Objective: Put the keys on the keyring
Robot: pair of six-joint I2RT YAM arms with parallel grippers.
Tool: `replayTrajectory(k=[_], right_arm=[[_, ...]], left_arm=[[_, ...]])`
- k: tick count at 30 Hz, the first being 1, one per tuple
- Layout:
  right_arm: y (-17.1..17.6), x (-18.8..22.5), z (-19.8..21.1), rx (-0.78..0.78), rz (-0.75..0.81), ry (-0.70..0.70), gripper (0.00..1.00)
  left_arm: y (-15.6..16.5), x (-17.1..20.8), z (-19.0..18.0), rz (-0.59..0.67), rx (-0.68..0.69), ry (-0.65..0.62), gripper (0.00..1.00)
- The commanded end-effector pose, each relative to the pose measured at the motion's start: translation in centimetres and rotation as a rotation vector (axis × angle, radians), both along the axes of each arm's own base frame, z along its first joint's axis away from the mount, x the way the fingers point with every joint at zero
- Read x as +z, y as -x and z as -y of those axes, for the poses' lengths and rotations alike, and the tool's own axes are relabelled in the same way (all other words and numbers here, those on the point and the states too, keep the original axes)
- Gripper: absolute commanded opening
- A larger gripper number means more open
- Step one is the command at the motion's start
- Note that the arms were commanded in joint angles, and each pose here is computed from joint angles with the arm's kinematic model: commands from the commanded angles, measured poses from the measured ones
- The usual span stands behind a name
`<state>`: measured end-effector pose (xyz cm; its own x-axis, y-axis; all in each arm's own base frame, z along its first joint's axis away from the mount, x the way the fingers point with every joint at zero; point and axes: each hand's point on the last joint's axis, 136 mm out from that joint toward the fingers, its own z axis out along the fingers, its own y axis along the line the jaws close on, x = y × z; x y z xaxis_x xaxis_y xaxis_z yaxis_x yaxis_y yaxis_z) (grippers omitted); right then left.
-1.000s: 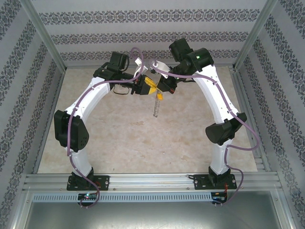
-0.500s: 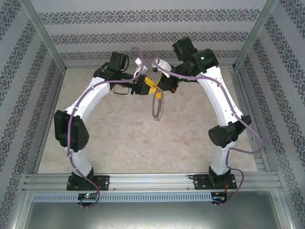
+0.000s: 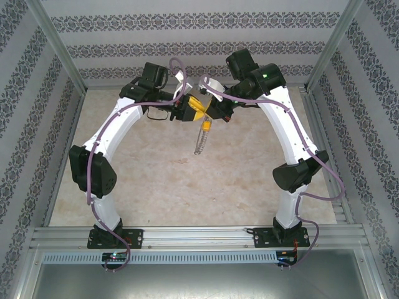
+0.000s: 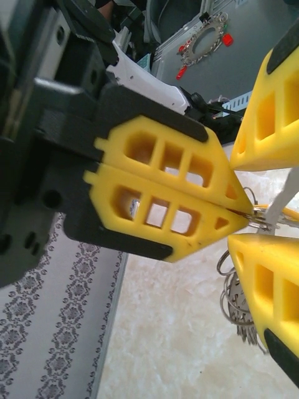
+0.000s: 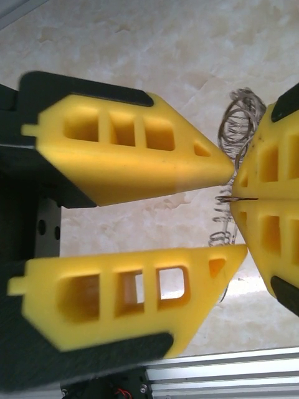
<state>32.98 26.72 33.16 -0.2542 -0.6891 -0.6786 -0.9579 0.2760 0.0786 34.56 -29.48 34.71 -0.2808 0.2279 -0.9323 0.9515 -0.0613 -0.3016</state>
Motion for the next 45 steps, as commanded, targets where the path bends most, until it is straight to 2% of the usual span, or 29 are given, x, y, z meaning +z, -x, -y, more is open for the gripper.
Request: replayTrajectory(k=[1,10,24,31,34,38,43,45], right_arm=[[0.2,0.5,-0.2,0.031,-0.007,-0.035,0.0],[0.4,1.2,0.1,0.032,0.003,-0.066,0.0],[0.1,1.2,-0.1,0.029,0.003,-0.077,0.0],[0.2,1.3,-0.2,0.032,0.003,-0.086,0.0],[0.1,1.1,-0.2,0.031,-0.001,-0.083,0.0],[0.0,1.1,-0.2,0.027,0.0,-0.085,0.0],[-0.2,1.3,-0.1,0.015,0.011,-0.09,0.0],[-0.6,1.7,0.1,-0.008,0.022,-0.105,0.21]], left_arm=[[0.9,-0.4,0.4,-0.026,-0.055,0.013,0.32],[0.5,-1.9,0.5,-0.05,-0.047,-0.014,0.32],[0.7,-1.2,0.6,-0.046,-0.061,0.01,0.31],[1.1,-0.8,0.9,-0.047,-0.085,0.03,0.27],[1.1,-0.7,1.0,-0.043,-0.089,0.034,0.22],[1.1,-0.7,1.2,-0.037,-0.09,0.035,0.0],[0.8,-0.6,1.2,-0.028,-0.076,0.031,0.0],[0.6,-0.4,1.2,-0.008,-0.058,0.031,0.0]])
